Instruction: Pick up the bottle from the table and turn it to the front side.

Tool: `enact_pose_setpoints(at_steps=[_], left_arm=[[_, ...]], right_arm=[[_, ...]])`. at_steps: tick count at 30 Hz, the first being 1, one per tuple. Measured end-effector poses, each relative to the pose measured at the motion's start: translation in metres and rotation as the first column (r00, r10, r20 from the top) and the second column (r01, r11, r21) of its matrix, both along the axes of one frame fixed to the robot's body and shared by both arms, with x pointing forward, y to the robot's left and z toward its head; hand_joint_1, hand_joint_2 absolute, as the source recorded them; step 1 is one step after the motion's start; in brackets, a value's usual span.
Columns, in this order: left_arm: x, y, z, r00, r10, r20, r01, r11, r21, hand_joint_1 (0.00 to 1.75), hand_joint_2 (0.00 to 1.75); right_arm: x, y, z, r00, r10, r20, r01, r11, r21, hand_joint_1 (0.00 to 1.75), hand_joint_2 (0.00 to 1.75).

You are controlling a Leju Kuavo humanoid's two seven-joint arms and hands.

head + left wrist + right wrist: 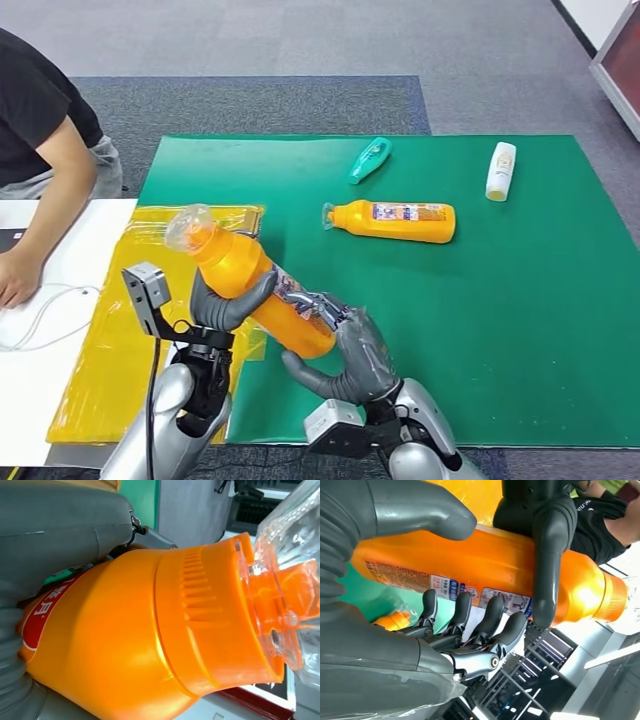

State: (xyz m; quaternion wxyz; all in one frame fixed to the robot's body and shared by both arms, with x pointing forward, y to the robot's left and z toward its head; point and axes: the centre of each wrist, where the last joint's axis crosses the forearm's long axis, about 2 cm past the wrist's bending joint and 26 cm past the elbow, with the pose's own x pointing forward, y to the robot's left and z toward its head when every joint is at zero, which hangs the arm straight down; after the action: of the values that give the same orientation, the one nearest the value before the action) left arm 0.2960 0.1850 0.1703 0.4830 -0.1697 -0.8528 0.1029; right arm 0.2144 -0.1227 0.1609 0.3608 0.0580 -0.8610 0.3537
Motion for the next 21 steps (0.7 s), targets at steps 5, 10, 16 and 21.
enact_pose_setpoints(at_steps=[5, 10, 16, 21], left_arm=[[0.001, 0.004, -0.001, 0.999, 0.038, 0.001, -0.038, 0.999, 0.021, 1.75, 1.75], [0.001, 0.01, -0.003, 0.993, 0.112, 0.026, -0.114, 0.988, 0.108, 1.75, 1.75], [0.0, 0.02, -0.007, 0.993, 0.118, 0.027, -0.121, 0.946, 0.3, 1.75, 1.75], [-0.005, 0.039, -0.017, 0.995, 0.103, -0.015, -0.074, 0.803, 0.592, 1.75, 1.75]], right_arm=[[-0.002, 0.001, -0.001, 1.0, 0.002, -0.013, -0.001, 1.0, 0.006, 1.47, 1.75], [-0.004, 0.001, -0.003, 1.0, -0.004, -0.026, 0.004, 1.0, 0.012, 1.36, 1.75], [-0.008, 0.0, -0.007, 0.999, -0.012, -0.04, 0.012, 1.0, 0.014, 0.54, 1.75], [-0.016, -0.005, -0.015, 0.997, -0.042, -0.061, 0.042, 0.999, 0.001, 0.39, 1.75]])
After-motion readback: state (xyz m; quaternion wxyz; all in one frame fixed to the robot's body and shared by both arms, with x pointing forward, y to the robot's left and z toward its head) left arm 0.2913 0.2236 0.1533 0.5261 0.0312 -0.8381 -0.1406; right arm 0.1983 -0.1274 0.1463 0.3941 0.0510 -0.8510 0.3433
